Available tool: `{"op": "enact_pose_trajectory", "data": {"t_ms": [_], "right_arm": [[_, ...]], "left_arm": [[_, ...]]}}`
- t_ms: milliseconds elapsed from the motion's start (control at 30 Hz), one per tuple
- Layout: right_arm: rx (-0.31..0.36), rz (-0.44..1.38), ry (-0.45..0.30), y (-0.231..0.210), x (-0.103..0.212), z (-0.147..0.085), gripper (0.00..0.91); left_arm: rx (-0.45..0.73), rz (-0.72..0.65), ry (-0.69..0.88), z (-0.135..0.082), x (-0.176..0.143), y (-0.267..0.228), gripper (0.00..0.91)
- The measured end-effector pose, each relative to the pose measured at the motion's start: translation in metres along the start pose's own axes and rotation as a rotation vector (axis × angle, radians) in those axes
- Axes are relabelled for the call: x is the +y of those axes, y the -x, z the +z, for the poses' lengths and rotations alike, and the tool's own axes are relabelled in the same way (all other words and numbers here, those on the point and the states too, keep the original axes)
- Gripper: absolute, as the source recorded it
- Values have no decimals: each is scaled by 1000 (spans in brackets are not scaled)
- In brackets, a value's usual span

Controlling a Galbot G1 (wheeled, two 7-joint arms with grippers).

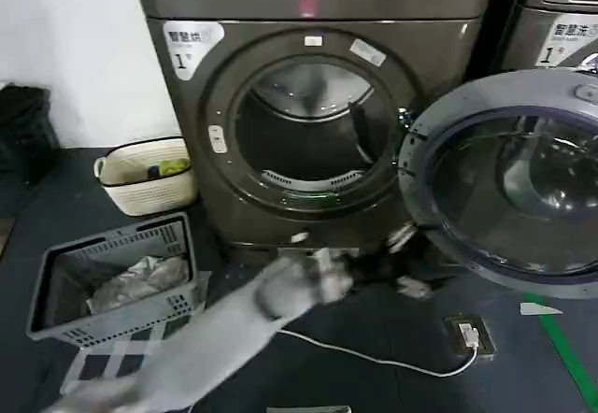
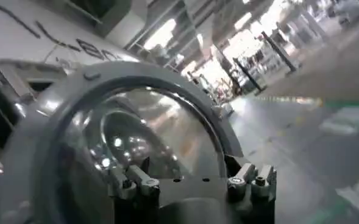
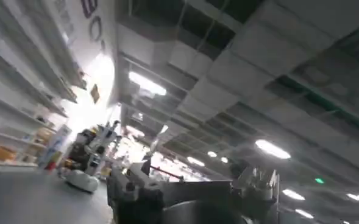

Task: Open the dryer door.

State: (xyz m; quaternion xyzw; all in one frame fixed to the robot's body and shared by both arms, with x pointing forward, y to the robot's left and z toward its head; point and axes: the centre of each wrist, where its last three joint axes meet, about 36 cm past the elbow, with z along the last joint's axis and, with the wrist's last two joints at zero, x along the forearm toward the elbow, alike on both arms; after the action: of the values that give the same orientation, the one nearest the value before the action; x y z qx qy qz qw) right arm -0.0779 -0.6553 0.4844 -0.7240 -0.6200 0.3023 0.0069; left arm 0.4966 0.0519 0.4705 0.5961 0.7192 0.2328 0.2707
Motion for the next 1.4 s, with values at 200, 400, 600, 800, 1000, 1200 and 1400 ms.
{"op": "enact_pose_trajectory", "data": {"t_ms": [200,400,600,800,1000,1200,1400], "right_arm": [[-15,-42,18,9,22,0,907],[-18,-77,30,19,42,-2,907],[6,-100,32,23,55,-4,907],[29,-113,96,16,66,0,907],[51,-141,193,6,80,0,907],[43,-157,196,4,83,0,907],[32,-175,177,-1,80,5,907]], "left_arm": [[67,57,155,-15,-8,-103,907],[167,224,449,-34,4,-197,907],[305,416,693,-52,27,-293,907],[524,685,923,-67,61,-376,907],[766,1055,1085,-78,92,-430,907],[919,1229,1109,-72,103,-472,907],[995,1277,1085,-70,108,-493,907]]}}
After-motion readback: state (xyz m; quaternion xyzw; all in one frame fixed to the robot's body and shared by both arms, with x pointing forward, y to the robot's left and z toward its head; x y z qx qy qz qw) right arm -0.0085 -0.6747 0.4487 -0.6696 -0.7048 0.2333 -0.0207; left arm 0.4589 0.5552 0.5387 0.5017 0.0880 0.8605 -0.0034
